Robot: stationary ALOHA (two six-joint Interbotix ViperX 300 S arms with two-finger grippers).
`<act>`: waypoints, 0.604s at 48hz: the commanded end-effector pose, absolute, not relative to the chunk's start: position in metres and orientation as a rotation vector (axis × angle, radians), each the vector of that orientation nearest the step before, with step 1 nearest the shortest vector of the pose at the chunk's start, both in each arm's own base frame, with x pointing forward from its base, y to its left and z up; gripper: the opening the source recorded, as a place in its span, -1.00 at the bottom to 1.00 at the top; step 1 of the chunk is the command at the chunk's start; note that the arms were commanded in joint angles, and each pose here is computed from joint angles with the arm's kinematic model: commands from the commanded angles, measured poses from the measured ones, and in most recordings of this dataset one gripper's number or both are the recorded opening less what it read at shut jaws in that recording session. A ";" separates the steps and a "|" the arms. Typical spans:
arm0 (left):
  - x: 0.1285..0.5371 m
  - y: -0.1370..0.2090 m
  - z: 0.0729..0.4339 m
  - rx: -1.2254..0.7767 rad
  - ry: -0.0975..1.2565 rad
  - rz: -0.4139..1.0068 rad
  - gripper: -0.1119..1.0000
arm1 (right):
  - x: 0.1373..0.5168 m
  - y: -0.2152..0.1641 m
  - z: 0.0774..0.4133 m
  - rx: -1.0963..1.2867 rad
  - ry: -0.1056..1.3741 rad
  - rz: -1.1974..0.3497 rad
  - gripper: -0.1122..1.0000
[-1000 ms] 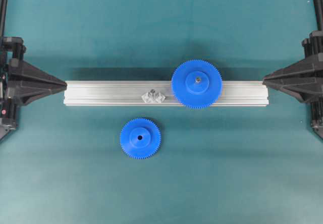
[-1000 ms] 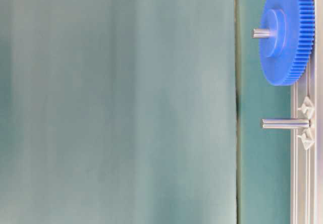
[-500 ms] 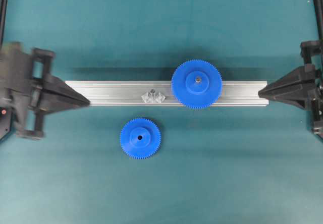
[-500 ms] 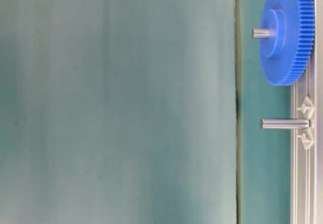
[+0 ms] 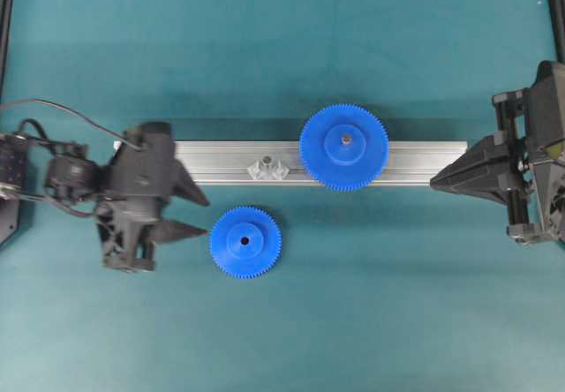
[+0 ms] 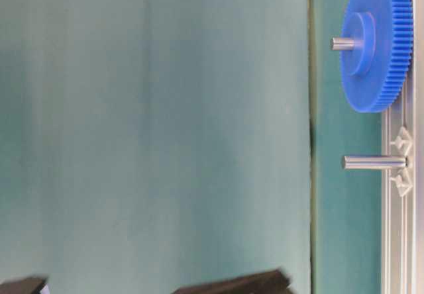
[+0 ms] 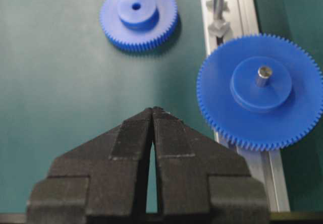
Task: Find the location of the shaft and insert the small gear.
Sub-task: 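Move the left gripper down over the loose small blue gear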
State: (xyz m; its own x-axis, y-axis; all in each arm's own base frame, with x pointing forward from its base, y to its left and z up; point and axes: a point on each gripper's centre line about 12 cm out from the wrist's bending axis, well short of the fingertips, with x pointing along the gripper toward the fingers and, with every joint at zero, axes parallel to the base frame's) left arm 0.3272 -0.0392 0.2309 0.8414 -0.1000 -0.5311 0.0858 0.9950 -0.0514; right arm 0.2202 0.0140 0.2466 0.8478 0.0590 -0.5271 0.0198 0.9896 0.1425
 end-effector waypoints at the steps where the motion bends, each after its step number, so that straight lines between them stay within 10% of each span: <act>1: 0.337 -0.045 0.231 -0.031 0.572 -0.107 0.47 | 0.222 0.015 0.258 0.153 0.526 0.024 -0.68; 7: 0.351 -0.050 0.213 -0.063 0.653 -0.099 0.87 | 0.220 0.015 0.261 0.153 0.514 0.025 -0.68; 29: 0.400 -0.059 0.168 -0.071 0.865 -0.072 0.84 | 0.214 0.015 0.256 0.154 0.518 0.026 -0.68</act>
